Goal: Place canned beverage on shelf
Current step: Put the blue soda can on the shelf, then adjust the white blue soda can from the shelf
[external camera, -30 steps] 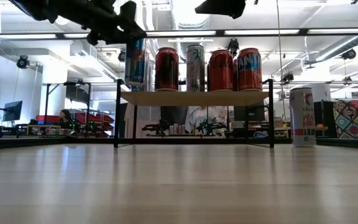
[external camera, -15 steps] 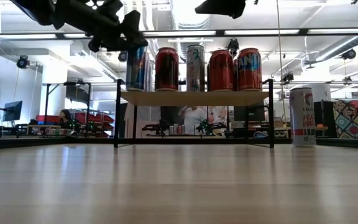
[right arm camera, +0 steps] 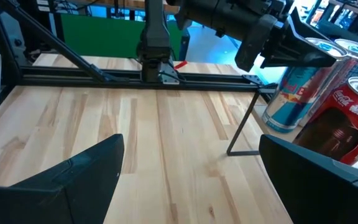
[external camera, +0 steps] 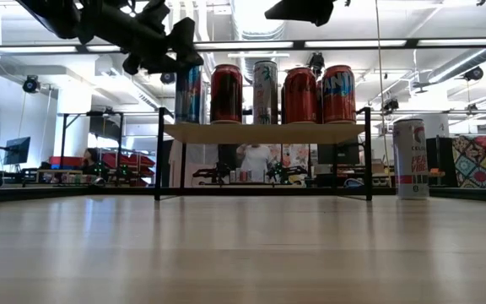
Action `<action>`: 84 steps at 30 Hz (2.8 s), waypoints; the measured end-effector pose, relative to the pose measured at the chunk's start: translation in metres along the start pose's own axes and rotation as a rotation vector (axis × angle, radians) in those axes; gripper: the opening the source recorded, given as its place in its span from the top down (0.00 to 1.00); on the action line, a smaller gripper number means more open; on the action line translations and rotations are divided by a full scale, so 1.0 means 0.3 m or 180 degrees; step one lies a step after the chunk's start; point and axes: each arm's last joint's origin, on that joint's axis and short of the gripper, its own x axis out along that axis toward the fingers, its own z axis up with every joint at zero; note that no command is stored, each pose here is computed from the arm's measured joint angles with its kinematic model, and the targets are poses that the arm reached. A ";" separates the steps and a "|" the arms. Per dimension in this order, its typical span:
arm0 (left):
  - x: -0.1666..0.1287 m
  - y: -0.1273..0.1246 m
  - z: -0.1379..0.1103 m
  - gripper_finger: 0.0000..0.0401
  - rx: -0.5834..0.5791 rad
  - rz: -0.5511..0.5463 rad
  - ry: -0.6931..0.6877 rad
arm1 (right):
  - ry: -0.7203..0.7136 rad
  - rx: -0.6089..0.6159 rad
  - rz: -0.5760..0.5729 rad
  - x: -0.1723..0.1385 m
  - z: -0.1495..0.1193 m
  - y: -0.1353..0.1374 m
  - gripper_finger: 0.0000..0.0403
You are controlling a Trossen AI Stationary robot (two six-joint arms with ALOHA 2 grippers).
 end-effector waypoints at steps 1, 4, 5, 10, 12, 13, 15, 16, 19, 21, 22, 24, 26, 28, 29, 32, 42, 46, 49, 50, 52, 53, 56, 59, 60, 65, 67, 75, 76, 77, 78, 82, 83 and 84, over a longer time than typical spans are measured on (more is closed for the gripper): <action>0.000 0.000 0.001 0.35 -0.0011 0.0003 -0.0006 | 0.0002 0.0000 0.0000 0.000 -0.001 0.000 0.10; -0.002 0.001 0.004 0.32 -0.0023 0.0006 -0.0022 | 0.0005 -0.0001 -0.0001 0.000 -0.002 0.000 0.10; -0.003 0.002 0.005 0.32 -0.0019 0.0004 -0.0018 | 0.0007 -0.0002 0.0001 0.000 -0.002 0.000 0.10; -0.006 0.004 0.010 0.31 -0.0028 0.0004 -0.0034 | 0.0010 -0.0001 0.0000 0.001 -0.004 0.000 0.10; -0.008 0.006 0.013 0.31 -0.0032 0.0004 -0.0041 | 0.0010 -0.0001 0.0001 0.001 -0.003 0.000 0.10; -0.010 0.007 0.015 0.31 -0.0038 0.0004 -0.0048 | 0.0010 -0.0001 0.0001 0.001 -0.003 0.000 0.10; -0.012 0.009 0.019 0.31 -0.0043 0.0004 -0.0060 | 0.0010 -0.0001 0.0001 0.001 -0.004 0.000 0.10; -0.014 0.010 0.020 0.31 -0.0035 0.0004 -0.0059 | 0.0010 0.0000 0.0000 0.001 -0.003 0.000 0.10; -0.021 0.015 0.028 0.31 -0.0040 0.0003 -0.0068 | 0.0011 -0.0001 0.0001 0.001 -0.004 0.000 0.10; -0.026 0.019 0.032 0.31 -0.0038 0.0004 -0.0067 | 0.0011 0.0000 0.0001 0.001 -0.004 0.000 0.10; -0.029 0.021 0.034 0.31 -0.0034 0.0003 -0.0063 | 0.0011 0.0000 0.0000 0.001 -0.004 0.000 0.10; -0.034 0.025 0.041 0.31 -0.0038 -0.0001 -0.0088 | 0.0011 0.0001 0.0001 0.001 -0.004 0.000 0.10; -0.040 0.029 0.049 0.31 -0.0027 -0.0001 -0.0118 | 0.0011 0.0000 -0.0001 0.001 -0.004 0.000 0.10; -0.045 0.032 0.056 0.31 -0.0014 -0.0001 -0.0136 | 0.0011 0.0000 0.0001 0.001 -0.004 0.000 0.10; -0.048 0.034 0.059 0.31 -0.0010 -0.0001 -0.0149 | 0.0011 -0.0003 0.0000 0.001 -0.004 0.000 0.10; -0.060 0.043 0.075 0.31 0.0013 -0.0001 -0.0202 | 0.0011 0.0006 0.0000 -0.001 0.000 0.000 0.10; -0.122 0.089 0.132 0.31 0.0243 0.0004 -0.0338 | 0.0149 0.0225 -0.0121 -0.051 0.159 -0.062 0.10; -0.150 0.113 0.147 0.35 0.0357 0.0002 -0.0337 | 0.0156 0.0277 -0.0294 -0.065 0.223 -0.127 0.16; -0.164 0.121 0.153 0.41 0.0440 -0.0117 -0.0338 | 0.0149 0.0244 -0.0428 -0.074 0.249 -0.177 0.23; -0.165 0.122 0.155 0.44 0.0446 -0.0209 -0.0358 | 0.0135 0.0235 -0.0475 -0.075 0.255 -0.193 0.25; -0.164 0.125 0.158 0.50 0.0464 -0.0368 -0.0370 | 0.0126 0.0232 -0.0570 -0.078 0.265 -0.228 0.30; -0.160 0.128 0.157 0.53 0.0479 -0.0372 -0.0353 | 0.0118 0.0235 -0.0617 -0.079 0.269 -0.245 0.34; -0.142 0.150 0.171 0.67 0.0540 -0.0239 -0.0320 | 0.0111 0.0225 -0.0778 -0.078 0.271 -0.297 0.45; -0.116 0.174 0.180 0.82 0.0711 -0.0101 -0.0213 | 0.0148 0.0232 -0.0942 -0.077 0.263 -0.350 0.60; -0.108 0.182 0.178 0.87 0.0787 -0.0114 -0.0153 | 0.0166 0.0233 -0.0995 -0.077 0.260 -0.368 0.65; -0.068 0.236 0.167 0.98 0.1027 -0.0557 0.0058 | 0.0293 0.0115 -0.1207 -0.083 0.243 -0.440 0.93; -0.051 0.265 0.146 0.99 0.1094 -0.0542 0.0206 | 0.0317 0.0060 -0.1260 -0.085 0.240 -0.463 0.96; -0.018 0.341 0.090 1.00 0.1114 -0.0288 0.0436 | 0.0240 0.0108 -0.1115 -0.096 0.232 -0.547 0.98; -0.018 0.341 0.092 1.00 0.1120 -0.0294 0.0418 | 0.0211 0.0167 -0.1086 -0.098 0.232 -0.558 0.98; -0.018 0.340 0.095 1.00 0.1130 -0.0301 0.0391 | 0.0179 0.0214 -0.1079 -0.101 0.232 -0.571 0.98; -0.019 0.340 0.098 1.00 0.1138 -0.0312 0.0375 | 0.0159 0.0248 -0.1080 -0.103 0.231 -0.582 0.98; -0.017 0.338 0.110 1.00 0.1095 -0.0333 0.0258 | 0.0136 0.0299 -0.1062 -0.112 0.229 -0.614 0.98; -0.018 0.338 0.113 1.00 0.1090 -0.0330 0.0240 | 0.0133 0.0305 -0.1041 -0.108 0.230 -0.620 0.98; -0.018 0.338 0.113 1.00 0.1086 -0.0329 0.0238 | 0.0119 0.0310 -0.1017 -0.105 0.235 -0.623 0.98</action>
